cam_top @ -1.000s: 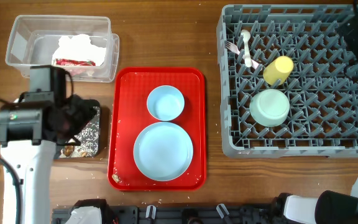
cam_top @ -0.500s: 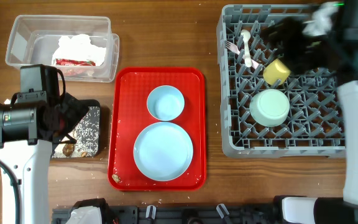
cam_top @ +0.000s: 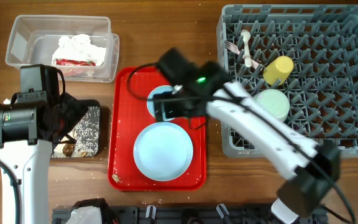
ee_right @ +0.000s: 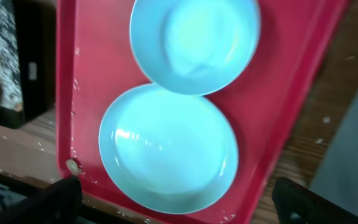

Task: Sort waste into correct bins and load items into the dishwasher rack

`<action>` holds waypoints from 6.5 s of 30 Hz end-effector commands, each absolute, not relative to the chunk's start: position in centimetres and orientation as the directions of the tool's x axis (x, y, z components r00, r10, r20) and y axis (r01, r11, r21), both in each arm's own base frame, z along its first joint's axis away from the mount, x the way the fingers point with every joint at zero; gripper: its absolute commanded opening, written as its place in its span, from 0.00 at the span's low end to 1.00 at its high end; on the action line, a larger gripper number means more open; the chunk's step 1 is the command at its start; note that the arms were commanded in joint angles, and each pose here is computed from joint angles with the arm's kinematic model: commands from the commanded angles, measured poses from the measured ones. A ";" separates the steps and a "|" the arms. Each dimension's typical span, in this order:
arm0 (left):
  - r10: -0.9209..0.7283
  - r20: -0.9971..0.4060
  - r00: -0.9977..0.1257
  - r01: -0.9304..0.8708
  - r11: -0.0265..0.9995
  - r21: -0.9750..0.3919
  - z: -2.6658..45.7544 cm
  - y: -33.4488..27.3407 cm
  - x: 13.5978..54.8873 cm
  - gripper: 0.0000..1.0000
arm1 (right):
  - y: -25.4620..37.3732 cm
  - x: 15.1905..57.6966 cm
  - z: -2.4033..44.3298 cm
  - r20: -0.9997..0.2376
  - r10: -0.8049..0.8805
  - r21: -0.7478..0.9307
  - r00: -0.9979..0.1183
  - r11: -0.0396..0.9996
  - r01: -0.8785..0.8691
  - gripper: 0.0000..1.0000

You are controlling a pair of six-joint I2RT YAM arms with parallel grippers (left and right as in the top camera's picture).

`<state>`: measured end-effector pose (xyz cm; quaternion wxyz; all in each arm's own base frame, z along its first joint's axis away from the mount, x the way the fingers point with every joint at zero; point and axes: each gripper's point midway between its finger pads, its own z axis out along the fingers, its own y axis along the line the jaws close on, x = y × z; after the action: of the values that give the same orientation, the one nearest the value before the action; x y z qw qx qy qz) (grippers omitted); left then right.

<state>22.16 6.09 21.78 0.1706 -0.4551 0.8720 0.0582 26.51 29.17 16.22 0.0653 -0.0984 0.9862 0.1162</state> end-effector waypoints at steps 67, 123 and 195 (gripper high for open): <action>-0.923 -0.384 0.027 -0.991 0.027 -0.134 22.5 18.1 16.6 1.00 | 41.4 19.1 -0.4 -0.135 -0.294 0.059 -0.946 0.951 -0.304 0.27; -0.923 -0.384 0.027 -0.991 0.027 -0.134 22.5 18.1 16.6 1.00 | 24.7 19.6 0.2 0.271 -0.377 0.254 -0.886 0.915 -0.312 0.23; -0.923 -0.384 0.027 -0.991 0.027 -0.134 22.5 18.1 16.6 1.00 | 8.4 30.4 22.9 -0.507 0.359 0.114 -0.784 0.929 0.352 0.41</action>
<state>16.76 18.06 22.27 0.1837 -0.6923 0.6920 0.0902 30.25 5.57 18.74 0.2362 0.2595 0.9321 -0.0894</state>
